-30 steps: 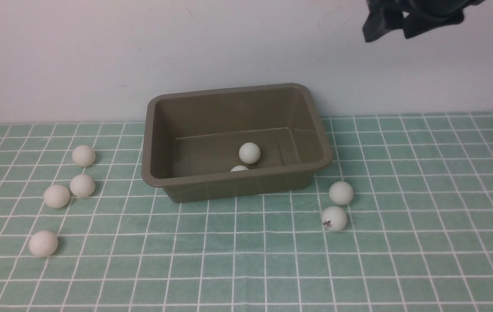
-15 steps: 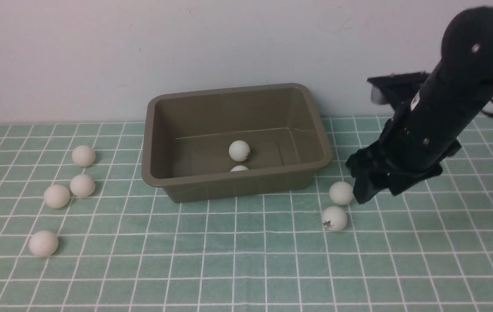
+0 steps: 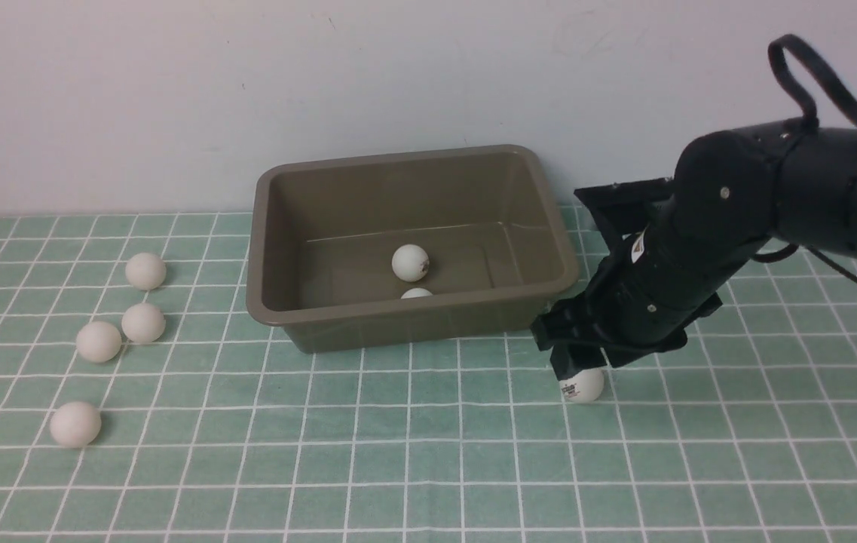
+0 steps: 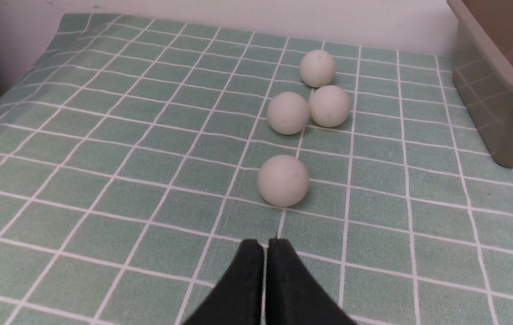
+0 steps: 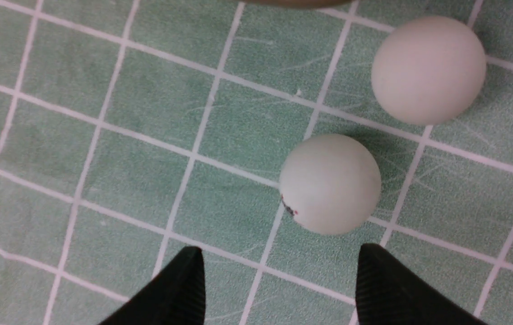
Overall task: Put the table tennis balls in the box on the green coffee tablecloth.
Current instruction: 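Reach for and grasp a ping pong ball on the table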
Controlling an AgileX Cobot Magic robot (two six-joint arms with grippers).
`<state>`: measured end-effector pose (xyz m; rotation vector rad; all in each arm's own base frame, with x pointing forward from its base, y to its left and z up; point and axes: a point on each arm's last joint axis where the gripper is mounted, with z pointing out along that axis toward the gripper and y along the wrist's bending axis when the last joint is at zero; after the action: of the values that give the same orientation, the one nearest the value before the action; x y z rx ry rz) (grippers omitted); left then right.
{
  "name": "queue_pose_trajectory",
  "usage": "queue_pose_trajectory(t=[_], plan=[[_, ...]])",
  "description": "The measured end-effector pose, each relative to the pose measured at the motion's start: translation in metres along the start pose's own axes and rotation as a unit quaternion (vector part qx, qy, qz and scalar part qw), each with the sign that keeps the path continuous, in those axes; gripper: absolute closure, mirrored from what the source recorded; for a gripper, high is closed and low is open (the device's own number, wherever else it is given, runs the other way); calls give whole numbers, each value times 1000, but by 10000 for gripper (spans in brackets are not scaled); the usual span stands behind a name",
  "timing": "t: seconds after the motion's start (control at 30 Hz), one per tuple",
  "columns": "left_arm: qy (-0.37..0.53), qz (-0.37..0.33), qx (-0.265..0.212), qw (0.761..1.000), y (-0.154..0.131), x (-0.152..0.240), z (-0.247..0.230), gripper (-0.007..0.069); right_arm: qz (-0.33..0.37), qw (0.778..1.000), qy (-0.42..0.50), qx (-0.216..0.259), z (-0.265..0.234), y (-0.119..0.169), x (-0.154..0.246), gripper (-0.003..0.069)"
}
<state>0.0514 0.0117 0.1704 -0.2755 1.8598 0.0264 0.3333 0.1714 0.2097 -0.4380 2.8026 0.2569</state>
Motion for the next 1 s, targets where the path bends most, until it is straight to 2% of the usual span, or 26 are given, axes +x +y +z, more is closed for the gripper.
queue_pose_trajectory(t=[0.3, 1.0], plan=[[0, 0, 0, 1000, 0, 0, 0, 629, 13, 1000, 9, 25, 21, -6, -1, 249], [0, 0, 0, 1000, 0, 0, 0, 629, 13, 999, -1, 32, 43, -9, -5, 249]])
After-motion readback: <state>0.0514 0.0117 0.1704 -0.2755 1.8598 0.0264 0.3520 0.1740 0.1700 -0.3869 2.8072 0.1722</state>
